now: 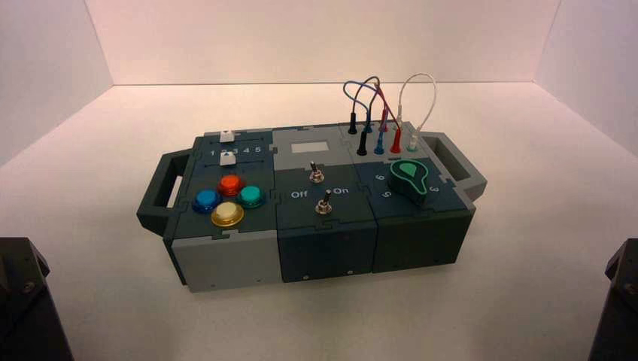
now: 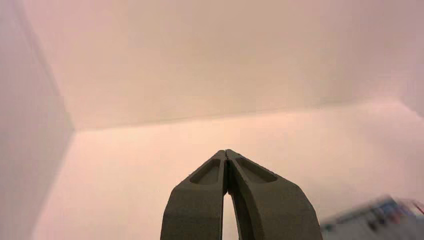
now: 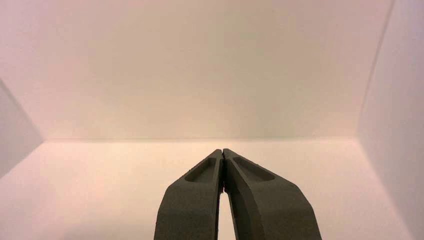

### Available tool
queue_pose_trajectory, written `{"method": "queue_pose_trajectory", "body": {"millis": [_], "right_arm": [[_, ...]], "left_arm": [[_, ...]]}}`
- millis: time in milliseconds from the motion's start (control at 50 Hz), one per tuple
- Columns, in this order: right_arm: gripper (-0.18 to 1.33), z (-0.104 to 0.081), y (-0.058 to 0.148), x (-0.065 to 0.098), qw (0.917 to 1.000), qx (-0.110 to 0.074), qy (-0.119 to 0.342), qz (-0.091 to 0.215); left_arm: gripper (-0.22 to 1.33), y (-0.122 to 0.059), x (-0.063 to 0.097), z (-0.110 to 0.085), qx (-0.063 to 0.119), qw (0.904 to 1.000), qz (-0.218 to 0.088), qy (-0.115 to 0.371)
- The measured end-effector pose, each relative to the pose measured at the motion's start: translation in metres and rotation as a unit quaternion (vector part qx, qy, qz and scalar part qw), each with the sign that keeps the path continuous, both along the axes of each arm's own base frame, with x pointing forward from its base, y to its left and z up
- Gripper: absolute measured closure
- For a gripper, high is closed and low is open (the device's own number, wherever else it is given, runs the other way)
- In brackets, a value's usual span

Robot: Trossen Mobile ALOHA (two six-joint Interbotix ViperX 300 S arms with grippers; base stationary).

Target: Pull the red wire.

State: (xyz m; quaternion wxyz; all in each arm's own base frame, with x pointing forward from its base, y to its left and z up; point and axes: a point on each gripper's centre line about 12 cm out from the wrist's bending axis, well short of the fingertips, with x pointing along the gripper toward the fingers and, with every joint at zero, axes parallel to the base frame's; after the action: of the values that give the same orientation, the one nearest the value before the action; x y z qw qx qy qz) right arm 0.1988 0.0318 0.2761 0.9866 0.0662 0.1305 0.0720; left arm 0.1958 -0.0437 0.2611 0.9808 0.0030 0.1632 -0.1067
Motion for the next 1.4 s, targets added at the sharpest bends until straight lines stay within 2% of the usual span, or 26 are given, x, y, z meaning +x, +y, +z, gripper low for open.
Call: {"method": "queue_pose_trajectory", "body": {"millis": [120, 200, 220, 260, 400, 420, 480, 500, 520, 640, 700, 800, 840, 1060, 1120, 1400], "right_arm": [[1.30, -0.009, 0.004, 0.002, 0.9979, 0.008, 0.063, 0.008], [1.30, -0.020, 0.009, 0.004, 0.9930, 0.004, 0.116, 0.022], [1.30, -0.020, 0.010, 0.004, 0.9928, 0.004, 0.118, 0.022], [1.30, -0.028, 0.017, 0.005, 0.9879, -0.002, 0.150, 0.040], [1.30, -0.047, 0.035, 0.006, 0.9748, -0.012, 0.209, 0.078], [1.30, -0.053, 0.040, 0.006, 0.9704, -0.015, 0.224, 0.088], [1.30, -0.059, 0.047, 0.005, 0.9651, -0.017, 0.241, 0.101], [1.30, -0.063, 0.052, 0.004, 0.9610, -0.019, 0.252, 0.112], [1.30, -0.063, 0.052, 0.004, 0.9610, -0.019, 0.252, 0.112], [1.26, -0.078, 0.068, -0.001, 0.9456, -0.029, 0.291, 0.143], [1.11, -0.084, 0.075, -0.004, 0.9379, -0.036, 0.307, 0.158], [0.45, -0.092, 0.085, -0.009, 0.9260, -0.042, 0.331, 0.177], [0.33, -0.097, 0.089, -0.011, 0.9205, -0.045, 0.342, 0.184], [0.38, -0.112, 0.096, -0.011, 0.9062, -0.058, 0.373, 0.192], [0.46, -0.118, 0.097, -0.009, 0.9018, -0.064, 0.382, 0.191], [0.45, -0.131, 0.106, 0.002, 0.8891, -0.080, 0.406, 0.195]], "left_arm": [[1.28, -0.017, -0.001, -0.008, 0.012, 0.9980, -0.042, 0.046], [1.28, -0.032, -0.001, -0.013, 0.023, 0.9936, -0.077, 0.079], [1.28, -0.033, -0.001, -0.014, 0.024, 0.9933, -0.078, 0.082], [1.28, -0.040, -0.001, -0.017, 0.030, 0.9904, -0.093, 0.097], [1.28, -0.064, -0.002, -0.029, 0.040, 0.9783, -0.138, 0.149], [1.28, -0.072, -0.004, -0.034, 0.043, 0.9737, -0.151, 0.165], [1.28, -0.079, -0.006, -0.038, 0.044, 0.9688, -0.162, 0.182], [1.28, -0.085, -0.007, -0.042, 0.041, 0.9646, -0.170, 0.198], [1.28, -0.088, -0.008, -0.043, 0.040, 0.9628, -0.172, 0.204], [1.28, -0.103, -0.016, -0.052, 0.036, 0.9518, -0.189, 0.239], [1.28, -0.113, -0.021, -0.055, 0.035, 0.9455, -0.203, 0.252], [1.28, -0.124, -0.028, -0.058, 0.034, 0.9390, -0.220, 0.263], [1.28, -0.129, -0.032, -0.060, 0.034, 0.9353, -0.227, 0.269], [1.28, -0.144, -0.042, -0.070, 0.032, 0.9242, -0.239, 0.296], [1.28, -0.147, -0.044, -0.073, 0.034, 0.9216, -0.242, 0.301], [1.28, -0.157, -0.046, -0.082, 0.043, 0.9146, -0.249, 0.316]]}}
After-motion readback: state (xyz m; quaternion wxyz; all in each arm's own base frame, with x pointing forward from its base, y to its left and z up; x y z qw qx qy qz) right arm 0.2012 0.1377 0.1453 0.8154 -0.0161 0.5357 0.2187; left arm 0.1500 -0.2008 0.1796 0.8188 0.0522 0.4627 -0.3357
